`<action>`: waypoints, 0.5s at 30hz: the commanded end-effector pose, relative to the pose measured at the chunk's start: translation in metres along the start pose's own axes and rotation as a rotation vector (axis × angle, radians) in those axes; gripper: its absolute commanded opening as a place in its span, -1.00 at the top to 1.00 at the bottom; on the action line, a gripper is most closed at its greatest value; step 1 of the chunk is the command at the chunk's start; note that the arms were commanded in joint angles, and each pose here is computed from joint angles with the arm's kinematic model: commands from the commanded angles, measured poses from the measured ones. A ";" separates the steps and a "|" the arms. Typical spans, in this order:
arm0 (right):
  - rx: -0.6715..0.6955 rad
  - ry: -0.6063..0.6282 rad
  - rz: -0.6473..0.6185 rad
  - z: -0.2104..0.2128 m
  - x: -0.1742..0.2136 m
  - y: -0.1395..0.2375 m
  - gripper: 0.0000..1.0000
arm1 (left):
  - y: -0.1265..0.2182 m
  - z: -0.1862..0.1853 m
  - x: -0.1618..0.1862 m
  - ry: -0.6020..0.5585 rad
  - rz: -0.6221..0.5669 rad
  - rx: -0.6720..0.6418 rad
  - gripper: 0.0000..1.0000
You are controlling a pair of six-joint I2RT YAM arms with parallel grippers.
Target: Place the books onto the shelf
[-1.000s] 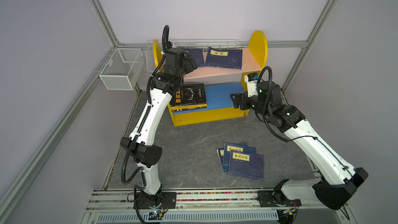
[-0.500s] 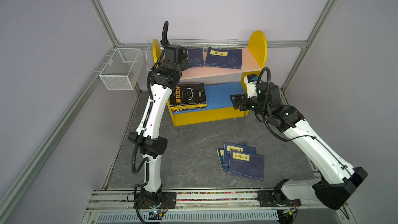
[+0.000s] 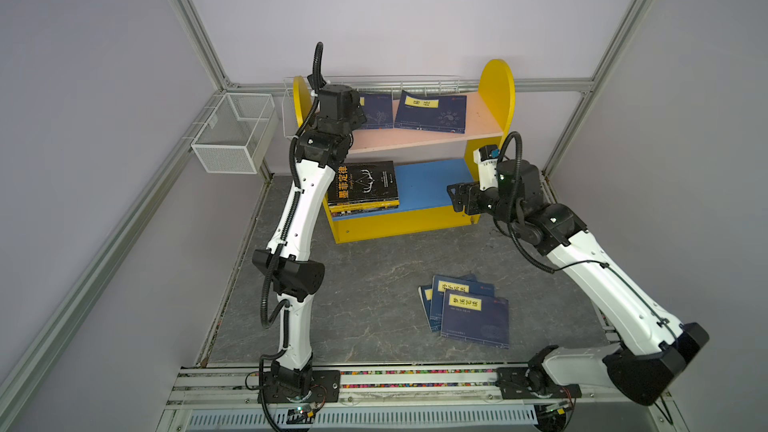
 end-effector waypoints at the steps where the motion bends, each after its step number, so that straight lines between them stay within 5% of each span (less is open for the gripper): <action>1: -0.018 -0.017 -0.015 0.000 -0.001 0.000 -0.72 | -0.033 0.014 0.041 -0.078 0.124 -0.068 -0.58; 8: -0.007 -0.025 -0.024 -0.003 -0.002 0.001 -0.72 | -0.031 -0.023 0.066 -0.130 0.223 0.216 -0.47; 15: -0.006 -0.036 -0.036 -0.004 -0.003 0.004 -0.72 | -0.026 -0.061 0.096 -0.240 0.293 0.344 -0.42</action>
Point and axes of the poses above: each gripper's point midway between its finger pads, its own y axis back along the fingers, its own z axis along the line the jaws close on, x = y × z, the point moved 7 cm from there along y, back along the fingers, and after that the axes turned 8 degrees about -y, right-handed, at the moved point
